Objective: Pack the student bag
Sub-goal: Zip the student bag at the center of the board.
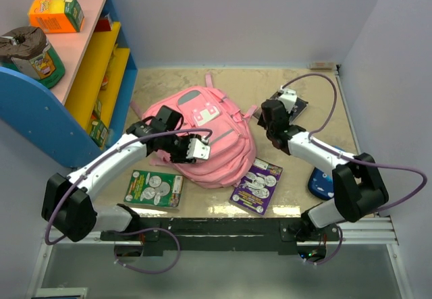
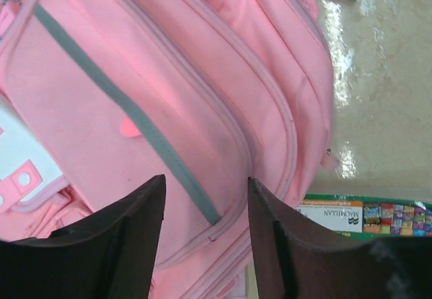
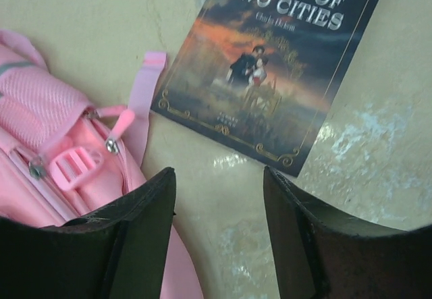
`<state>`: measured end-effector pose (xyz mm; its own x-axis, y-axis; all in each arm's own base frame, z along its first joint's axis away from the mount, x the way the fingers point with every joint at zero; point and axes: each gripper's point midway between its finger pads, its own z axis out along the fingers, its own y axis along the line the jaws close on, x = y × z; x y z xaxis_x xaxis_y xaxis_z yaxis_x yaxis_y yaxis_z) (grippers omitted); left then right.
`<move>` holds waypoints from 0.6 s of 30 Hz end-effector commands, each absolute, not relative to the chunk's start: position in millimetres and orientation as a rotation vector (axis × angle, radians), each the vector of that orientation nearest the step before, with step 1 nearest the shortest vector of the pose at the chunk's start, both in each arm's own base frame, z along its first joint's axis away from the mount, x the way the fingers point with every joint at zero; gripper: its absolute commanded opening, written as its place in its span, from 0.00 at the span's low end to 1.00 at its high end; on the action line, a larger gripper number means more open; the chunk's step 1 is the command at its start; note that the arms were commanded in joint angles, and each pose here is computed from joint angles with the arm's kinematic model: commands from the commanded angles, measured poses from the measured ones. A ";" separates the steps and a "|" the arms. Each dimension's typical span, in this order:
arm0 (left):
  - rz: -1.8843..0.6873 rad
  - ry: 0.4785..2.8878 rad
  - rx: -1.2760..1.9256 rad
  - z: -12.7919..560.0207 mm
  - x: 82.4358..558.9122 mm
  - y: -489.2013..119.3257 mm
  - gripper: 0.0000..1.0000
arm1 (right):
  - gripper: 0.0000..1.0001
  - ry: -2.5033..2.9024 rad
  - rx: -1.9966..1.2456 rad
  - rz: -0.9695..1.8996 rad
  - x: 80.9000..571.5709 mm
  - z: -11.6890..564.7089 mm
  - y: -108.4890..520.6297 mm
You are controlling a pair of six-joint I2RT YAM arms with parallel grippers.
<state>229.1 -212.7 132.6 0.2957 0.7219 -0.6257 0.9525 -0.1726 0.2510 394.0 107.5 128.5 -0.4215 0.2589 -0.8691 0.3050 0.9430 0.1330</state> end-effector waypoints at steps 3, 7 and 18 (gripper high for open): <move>-0.606 1.579 1.738 179.5 244.2 -251.1 0.61 | 0.57 2.131 0.403 0.165 367.8 89.2 133.7; -0.647 1.587 1.736 166.2 230.8 -279.5 0.61 | 0.56 2.176 0.390 0.236 353.9 72.4 142.8; -0.418 1.802 1.539 121.3 274.7 -305.7 0.62 | 0.56 2.171 0.365 0.267 339.6 80.3 142.2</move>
